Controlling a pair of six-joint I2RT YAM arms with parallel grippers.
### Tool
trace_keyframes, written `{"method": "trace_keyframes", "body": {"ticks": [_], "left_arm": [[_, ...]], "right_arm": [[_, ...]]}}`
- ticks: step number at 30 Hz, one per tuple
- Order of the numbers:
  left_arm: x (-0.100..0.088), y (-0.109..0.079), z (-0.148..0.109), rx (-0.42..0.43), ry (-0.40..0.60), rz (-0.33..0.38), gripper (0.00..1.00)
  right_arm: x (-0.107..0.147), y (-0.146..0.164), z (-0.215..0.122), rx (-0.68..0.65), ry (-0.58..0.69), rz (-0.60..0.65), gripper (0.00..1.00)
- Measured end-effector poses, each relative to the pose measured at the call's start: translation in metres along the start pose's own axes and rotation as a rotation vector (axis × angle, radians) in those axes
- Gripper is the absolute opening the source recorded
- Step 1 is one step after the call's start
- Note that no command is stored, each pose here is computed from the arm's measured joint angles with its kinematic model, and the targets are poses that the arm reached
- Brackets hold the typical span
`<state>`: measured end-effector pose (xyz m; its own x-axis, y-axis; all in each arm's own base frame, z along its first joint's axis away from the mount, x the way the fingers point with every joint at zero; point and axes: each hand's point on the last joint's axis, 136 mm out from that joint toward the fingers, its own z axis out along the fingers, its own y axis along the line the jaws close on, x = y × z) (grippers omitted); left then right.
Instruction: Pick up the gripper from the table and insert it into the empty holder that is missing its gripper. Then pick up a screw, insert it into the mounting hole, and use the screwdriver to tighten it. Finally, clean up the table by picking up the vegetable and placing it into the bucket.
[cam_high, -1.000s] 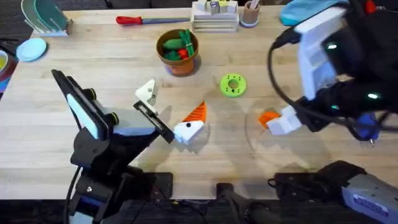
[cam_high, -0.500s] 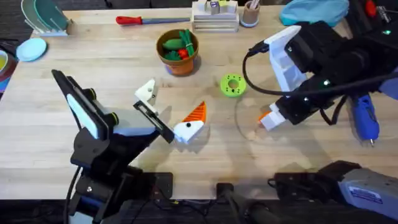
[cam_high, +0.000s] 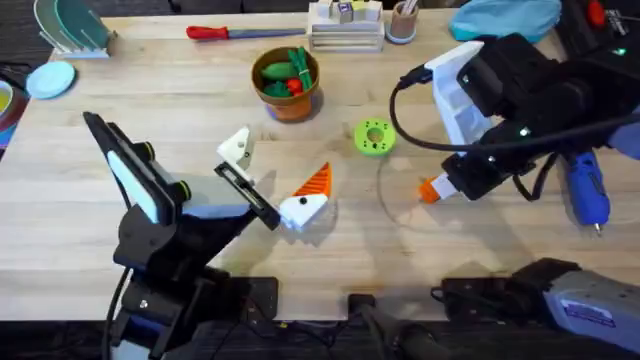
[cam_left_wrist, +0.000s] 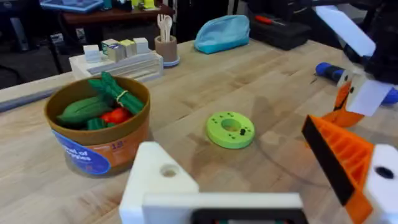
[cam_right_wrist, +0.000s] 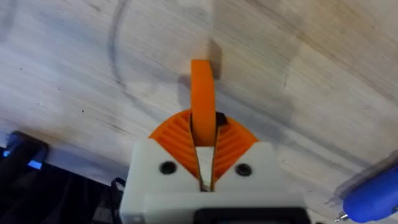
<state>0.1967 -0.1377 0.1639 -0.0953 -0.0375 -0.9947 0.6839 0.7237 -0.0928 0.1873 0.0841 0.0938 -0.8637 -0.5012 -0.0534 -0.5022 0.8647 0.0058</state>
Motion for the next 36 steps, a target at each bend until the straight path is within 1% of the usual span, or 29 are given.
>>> {"method": "trace_keyframes", "body": {"ticks": [2, 6, 11, 13, 14, 17, 21, 23, 25, 27, 32, 36], "left_arm": [[0.000, 0.000, 0.000, 0.000, 0.000, 0.000, 0.992], [0.000, 0.000, 0.000, 0.000, 0.000, 0.000, 0.993], [0.000, 0.000, 0.000, 0.000, 0.000, 0.000, 0.993], [0.000, 0.000, 0.000, 0.000, 0.000, 0.000, 0.993], [0.000, 0.000, 0.000, 0.000, 0.000, 0.000, 0.993], [0.000, 0.000, 0.000, 0.000, 0.000, 0.000, 0.993], [0.000, 0.000, 0.000, 0.000, 0.000, 0.000, 0.993], [0.000, 0.000, 0.000, 0.000, 0.000, 0.000, 0.993], [0.000, -0.001, 0.000, 0.004, 0.000, 0.000, 0.994], [0.000, -0.003, 0.000, 0.017, 0.001, 0.000, 0.993], [0.001, -0.015, -0.001, 0.085, 0.007, 0.000, 0.993], [0.002, -0.026, -0.002, 0.151, 0.012, -0.001, 0.993]], "right_arm": [[0.001, 0.000, 0.000, -0.001, 0.004, 0.001, 0.016], [0.004, 0.001, -0.005, -0.005, 0.019, 0.000, 0.016], [-0.012, 0.002, -0.021, -0.013, -0.040, -0.001, 0.014], [-0.022, 0.005, -0.028, -0.032, -0.081, -0.002, 0.013], [-0.031, 0.007, -0.033, -0.048, -0.117, -0.004, 0.013], [-0.066, 0.017, -0.047, -0.110, -0.264, 0.005, 0.013], [-0.116, 0.039, -0.072, -0.266, -0.485, 0.019, 0.012], [-0.134, 0.054, -0.086, -0.367, -0.562, 0.008, 0.012], [-0.145, 0.069, -0.094, -0.477, -0.594, -0.007, 0.012], [-0.149, 0.084, -0.095, -0.589, -0.575, -0.010, 0.012], [-0.143, 0.117, -0.083, -0.864, -0.417, 0.018, 0.012], [-0.138, 0.136, -0.084, -1.063, -0.325, 0.022, 0.012]]}}
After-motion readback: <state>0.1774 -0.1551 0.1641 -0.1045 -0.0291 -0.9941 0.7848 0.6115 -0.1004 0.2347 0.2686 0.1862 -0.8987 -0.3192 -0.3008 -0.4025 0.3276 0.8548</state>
